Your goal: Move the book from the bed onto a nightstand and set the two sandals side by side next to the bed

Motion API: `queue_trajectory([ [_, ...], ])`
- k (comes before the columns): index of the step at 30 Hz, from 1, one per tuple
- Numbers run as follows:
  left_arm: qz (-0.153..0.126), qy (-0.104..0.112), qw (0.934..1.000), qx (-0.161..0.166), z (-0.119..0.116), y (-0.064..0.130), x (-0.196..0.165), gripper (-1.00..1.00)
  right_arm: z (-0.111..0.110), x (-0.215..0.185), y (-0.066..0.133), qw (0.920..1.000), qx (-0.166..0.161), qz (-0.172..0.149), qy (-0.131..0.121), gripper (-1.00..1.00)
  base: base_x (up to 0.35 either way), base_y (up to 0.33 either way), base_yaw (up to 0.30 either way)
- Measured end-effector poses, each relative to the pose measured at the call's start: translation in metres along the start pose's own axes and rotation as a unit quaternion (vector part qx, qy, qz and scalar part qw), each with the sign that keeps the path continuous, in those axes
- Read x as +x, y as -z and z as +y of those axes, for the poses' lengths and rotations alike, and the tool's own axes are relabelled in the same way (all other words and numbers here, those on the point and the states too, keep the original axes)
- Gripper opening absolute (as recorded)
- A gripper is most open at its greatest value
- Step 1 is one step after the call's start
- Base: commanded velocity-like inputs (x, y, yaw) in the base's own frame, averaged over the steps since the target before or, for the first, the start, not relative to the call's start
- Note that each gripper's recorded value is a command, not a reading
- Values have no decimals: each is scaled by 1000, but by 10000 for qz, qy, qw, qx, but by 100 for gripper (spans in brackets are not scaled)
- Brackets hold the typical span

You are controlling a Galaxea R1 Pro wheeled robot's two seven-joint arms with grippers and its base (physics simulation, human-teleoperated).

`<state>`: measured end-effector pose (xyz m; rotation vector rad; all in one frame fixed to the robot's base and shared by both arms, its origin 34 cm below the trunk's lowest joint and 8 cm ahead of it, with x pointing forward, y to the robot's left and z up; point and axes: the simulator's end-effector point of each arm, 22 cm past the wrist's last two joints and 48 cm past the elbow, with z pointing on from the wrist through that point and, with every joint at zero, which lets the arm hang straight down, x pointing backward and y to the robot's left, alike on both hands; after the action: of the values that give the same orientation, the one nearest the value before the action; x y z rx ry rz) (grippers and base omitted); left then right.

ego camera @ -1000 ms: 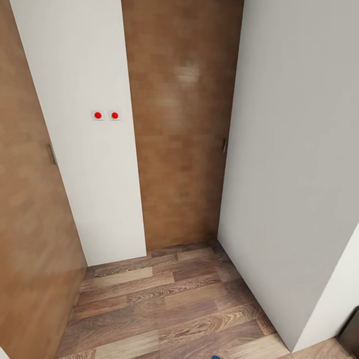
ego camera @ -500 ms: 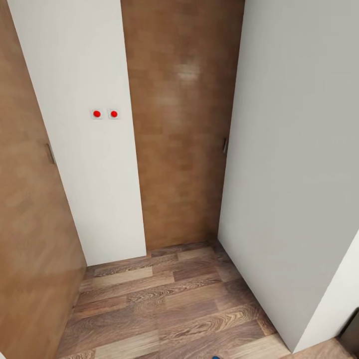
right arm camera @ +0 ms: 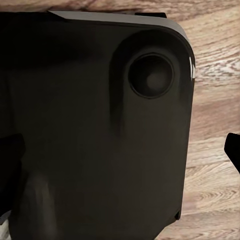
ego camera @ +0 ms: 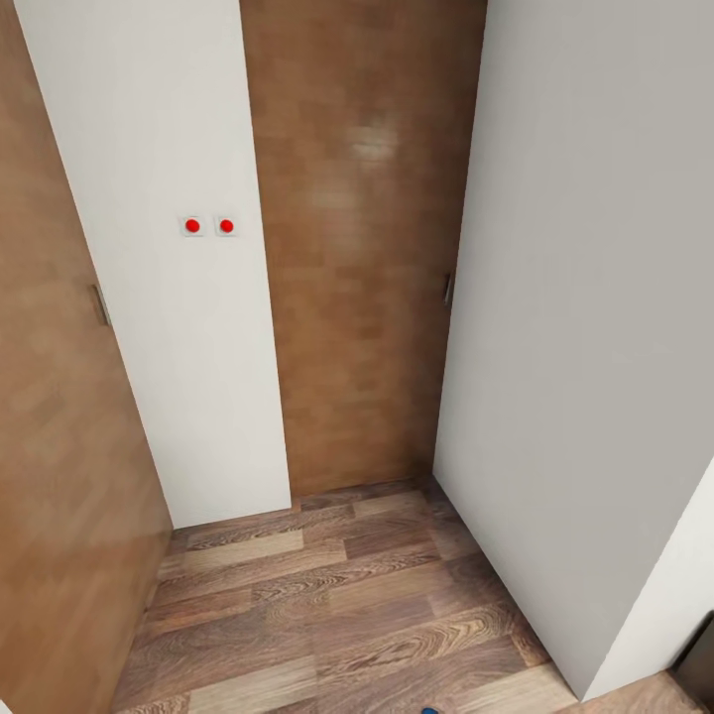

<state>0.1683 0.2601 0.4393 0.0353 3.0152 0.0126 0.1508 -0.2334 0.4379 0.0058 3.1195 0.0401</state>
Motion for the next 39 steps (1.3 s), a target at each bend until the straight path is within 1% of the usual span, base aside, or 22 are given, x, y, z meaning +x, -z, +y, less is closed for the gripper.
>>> queue_trajectory([
  [11, 1, 0, 10000, -2, 0, 0, 0, 100, 5, -1, 0, 10000, -32, -14, -3, 100, 86, 13, 0],
  [22, 3, 0, 10000, -1, 0, 0, 0, 100, 11, -8, 0, 9999, -72, -84, -12, 100, 21, 4, 0],
  [39, 2, 1, 10000, 5, -1, 0, 0, 100, 12, -42, 2, 9990, -76, -440, 12, 100, 28, 0, 0],
])
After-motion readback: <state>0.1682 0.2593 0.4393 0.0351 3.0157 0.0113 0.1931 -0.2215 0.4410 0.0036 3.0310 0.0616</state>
